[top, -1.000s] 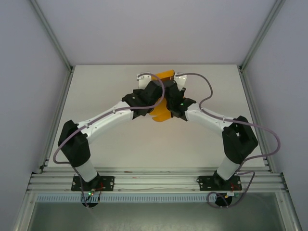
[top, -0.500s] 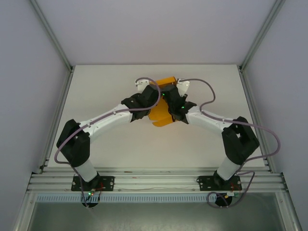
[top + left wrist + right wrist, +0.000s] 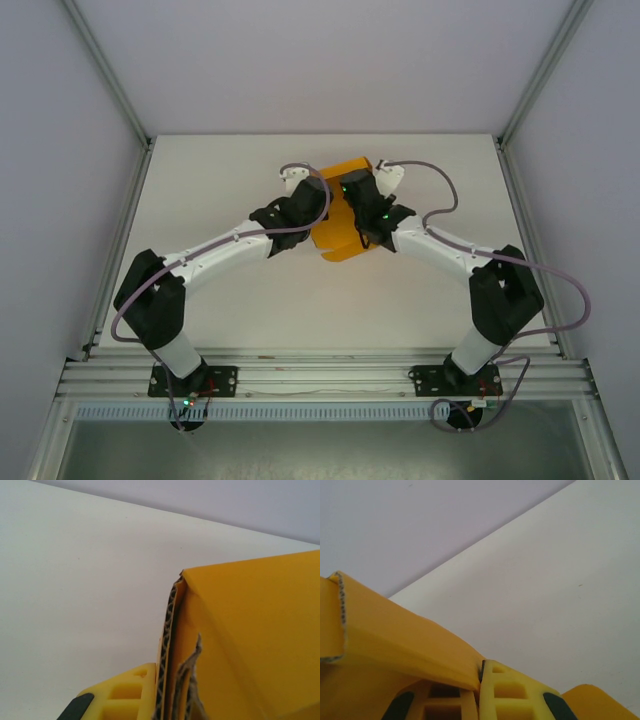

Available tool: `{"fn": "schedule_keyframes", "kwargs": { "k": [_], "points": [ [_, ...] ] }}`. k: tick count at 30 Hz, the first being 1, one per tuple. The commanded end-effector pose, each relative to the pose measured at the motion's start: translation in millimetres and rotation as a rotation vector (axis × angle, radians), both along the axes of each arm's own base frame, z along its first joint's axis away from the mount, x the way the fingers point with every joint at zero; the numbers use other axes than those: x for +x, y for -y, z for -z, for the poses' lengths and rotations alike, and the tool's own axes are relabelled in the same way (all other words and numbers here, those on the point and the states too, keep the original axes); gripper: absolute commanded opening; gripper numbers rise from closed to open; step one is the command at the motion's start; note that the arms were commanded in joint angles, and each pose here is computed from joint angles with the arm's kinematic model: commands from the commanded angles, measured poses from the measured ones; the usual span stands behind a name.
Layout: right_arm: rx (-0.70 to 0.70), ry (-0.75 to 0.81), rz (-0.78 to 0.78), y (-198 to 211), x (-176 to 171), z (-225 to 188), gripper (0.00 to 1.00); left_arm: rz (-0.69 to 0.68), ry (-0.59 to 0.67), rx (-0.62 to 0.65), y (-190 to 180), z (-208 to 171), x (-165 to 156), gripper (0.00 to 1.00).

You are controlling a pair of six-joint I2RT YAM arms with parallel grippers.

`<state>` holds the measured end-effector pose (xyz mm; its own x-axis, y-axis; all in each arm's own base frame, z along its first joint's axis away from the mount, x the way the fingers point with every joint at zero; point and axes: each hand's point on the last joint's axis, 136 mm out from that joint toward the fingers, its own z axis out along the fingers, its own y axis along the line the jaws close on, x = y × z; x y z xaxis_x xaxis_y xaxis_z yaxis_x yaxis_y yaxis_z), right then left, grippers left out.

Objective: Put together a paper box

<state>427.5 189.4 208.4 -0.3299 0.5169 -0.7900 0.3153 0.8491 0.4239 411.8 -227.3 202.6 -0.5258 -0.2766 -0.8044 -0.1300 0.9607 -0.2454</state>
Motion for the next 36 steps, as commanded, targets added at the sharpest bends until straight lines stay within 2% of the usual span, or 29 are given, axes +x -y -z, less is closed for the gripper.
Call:
{"fn": "schedule_keyframes", "kwargs": {
  "k": [1, 2, 4, 6, 9, 11, 13, 19, 23, 28, 31, 36],
  "points": [
    [0.038, 0.143, 0.218, 61.2, 20.0, -15.9, 0.0, -0.142, -0.023, 0.066, -46.8, 2.2, -1.3, 0.0],
    [0.072, 0.183, 0.116, 46.2, 24.7, -19.0, 0.03, -0.124, -0.023, 0.068, -43.6, 2.1, 0.2, 0.0],
    [0.119, 0.263, -0.087, 15.9, 27.7, -32.4, 0.2, -0.094, -0.029, 0.062, -37.6, 1.5, 1.4, 0.0],
    [0.071, 0.26, -0.276, -11.4, 24.2, -39.1, 0.31, -0.072, -0.023, 0.06, -34.2, -1.0, 2.7, 0.0],
    [0.002, 0.207, -0.502, -39.5, 9.9, -35.2, 0.55, -0.056, -0.011, 0.052, -32.2, -7.3, 2.1, 0.0],
    [-0.014, 0.191, -0.617, -52.4, -2.5, -31.8, 0.71, -0.043, -0.007, 0.045, -31.1, -9.1, 1.0, 0.0],
    [-0.027, 0.184, -0.683, -57.1, -14.0, -29.8, 0.79, -0.04, -0.005, 0.045, -32.2, -10.3, -0.2, 0.0],
    [-0.123, 0.131, -0.676, -35.2, -35.5, -19.9, 0.85, -0.015, -0.006, 0.044, -31.8, -14.1, -4.7, 0.0],
    [-0.214, 0.145, -0.764, -31.1, -57.3, -18.3, 0.84, 0.015, -0.013, 0.067, -31.5, -15.9, -7.9, 0.0],
    [-0.304, 0.16, -0.747, -5.3, -62.8, -30.0, 0.78, 0.089, -0.033, 0.096, -28.5, -13.5, -16.6, 0.0],
    [-0.296, 0.147, -0.783, -6.1, -60.0, -32.1, 0.74, 0.15, -0.032, 0.084, -20.9, -10.0, -20.6, 0.0],
    [-0.273, 0.127, -0.837, -17.4, -47.7, -28.0, 0.68, 0.172, -0.04, 0.098, -18.1, -5.8, -20.4, 0.0]
  ]
}}
